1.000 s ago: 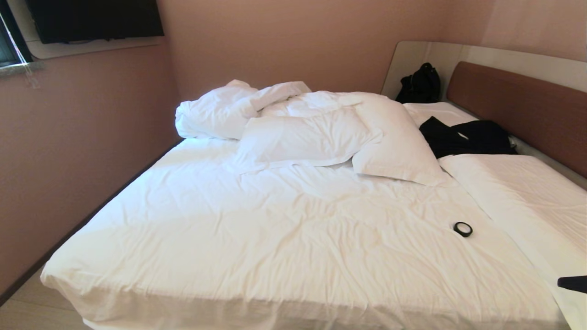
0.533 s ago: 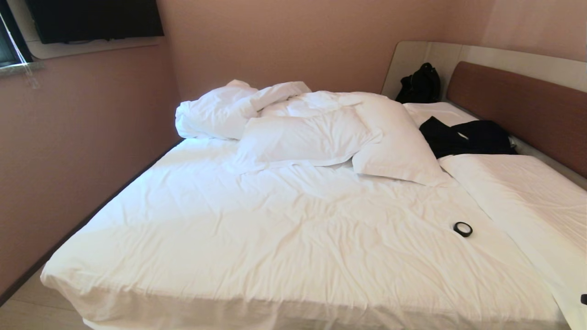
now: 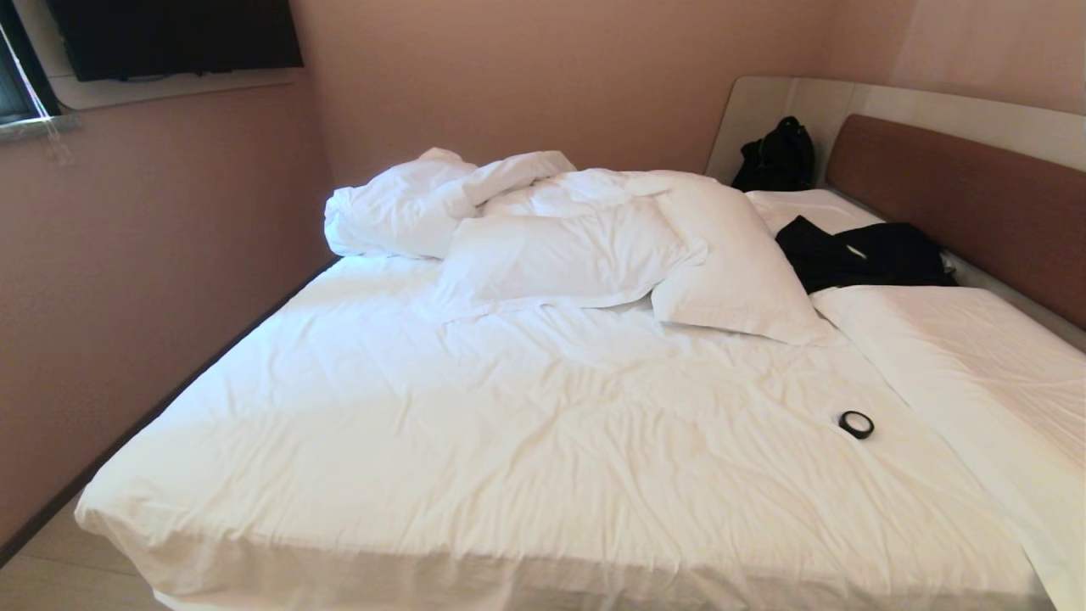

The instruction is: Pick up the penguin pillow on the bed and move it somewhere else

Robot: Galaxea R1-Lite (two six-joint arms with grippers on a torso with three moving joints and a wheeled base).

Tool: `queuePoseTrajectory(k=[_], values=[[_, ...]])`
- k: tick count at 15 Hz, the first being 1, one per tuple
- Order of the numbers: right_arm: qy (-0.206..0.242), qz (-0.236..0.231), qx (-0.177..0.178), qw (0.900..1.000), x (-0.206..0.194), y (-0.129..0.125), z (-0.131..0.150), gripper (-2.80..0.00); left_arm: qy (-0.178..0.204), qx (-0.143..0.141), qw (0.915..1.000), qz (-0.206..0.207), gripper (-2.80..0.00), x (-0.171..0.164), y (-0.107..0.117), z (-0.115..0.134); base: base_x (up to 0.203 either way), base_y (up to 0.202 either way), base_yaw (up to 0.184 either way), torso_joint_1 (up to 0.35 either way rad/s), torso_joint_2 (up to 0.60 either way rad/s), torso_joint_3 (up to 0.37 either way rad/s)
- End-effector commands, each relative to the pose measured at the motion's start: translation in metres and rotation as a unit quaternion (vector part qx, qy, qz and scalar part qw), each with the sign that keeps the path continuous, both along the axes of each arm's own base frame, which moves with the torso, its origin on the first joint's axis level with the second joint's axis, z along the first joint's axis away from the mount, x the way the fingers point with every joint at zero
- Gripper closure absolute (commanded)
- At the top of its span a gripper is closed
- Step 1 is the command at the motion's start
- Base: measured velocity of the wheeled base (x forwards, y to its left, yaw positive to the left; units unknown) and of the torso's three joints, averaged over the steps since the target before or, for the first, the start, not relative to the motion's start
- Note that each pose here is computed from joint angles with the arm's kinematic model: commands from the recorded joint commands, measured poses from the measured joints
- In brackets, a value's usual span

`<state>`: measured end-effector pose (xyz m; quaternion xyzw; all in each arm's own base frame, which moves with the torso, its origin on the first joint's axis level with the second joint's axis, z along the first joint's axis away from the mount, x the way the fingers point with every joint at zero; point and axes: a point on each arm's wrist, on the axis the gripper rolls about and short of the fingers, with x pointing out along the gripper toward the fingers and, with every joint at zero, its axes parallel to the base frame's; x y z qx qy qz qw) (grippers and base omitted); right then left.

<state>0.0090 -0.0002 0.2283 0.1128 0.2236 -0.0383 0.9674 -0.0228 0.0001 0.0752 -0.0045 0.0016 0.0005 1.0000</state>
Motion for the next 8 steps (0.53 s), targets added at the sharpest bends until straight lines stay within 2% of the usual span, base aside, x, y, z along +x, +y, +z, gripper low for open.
queuePoseTrajectory(k=[1,5,8], values=[[-0.052,-0.068,-0.035,0.996,-0.029,-0.002,-0.002,0.00,0.001,0.000,1.0000,0.000,0.00,0.000,0.000,0.000,0.000,0.000,0.000,0.000,0.00,0.000],[-0.076,-0.113,-0.088,0.987,-0.056,0.003,-0.012,0.00,0.001,0.000,1.0000,0.000,0.00,0.000,0.000,0.000,0.000,0.000,0.000,0.000,0.00,0.000],[-0.091,-0.111,-0.136,0.980,-0.069,0.007,-0.027,0.00,0.001,0.000,1.0000,0.000,0.00,0.000,0.000,0.000,0.000,0.000,0.000,0.000,0.00,0.000]])
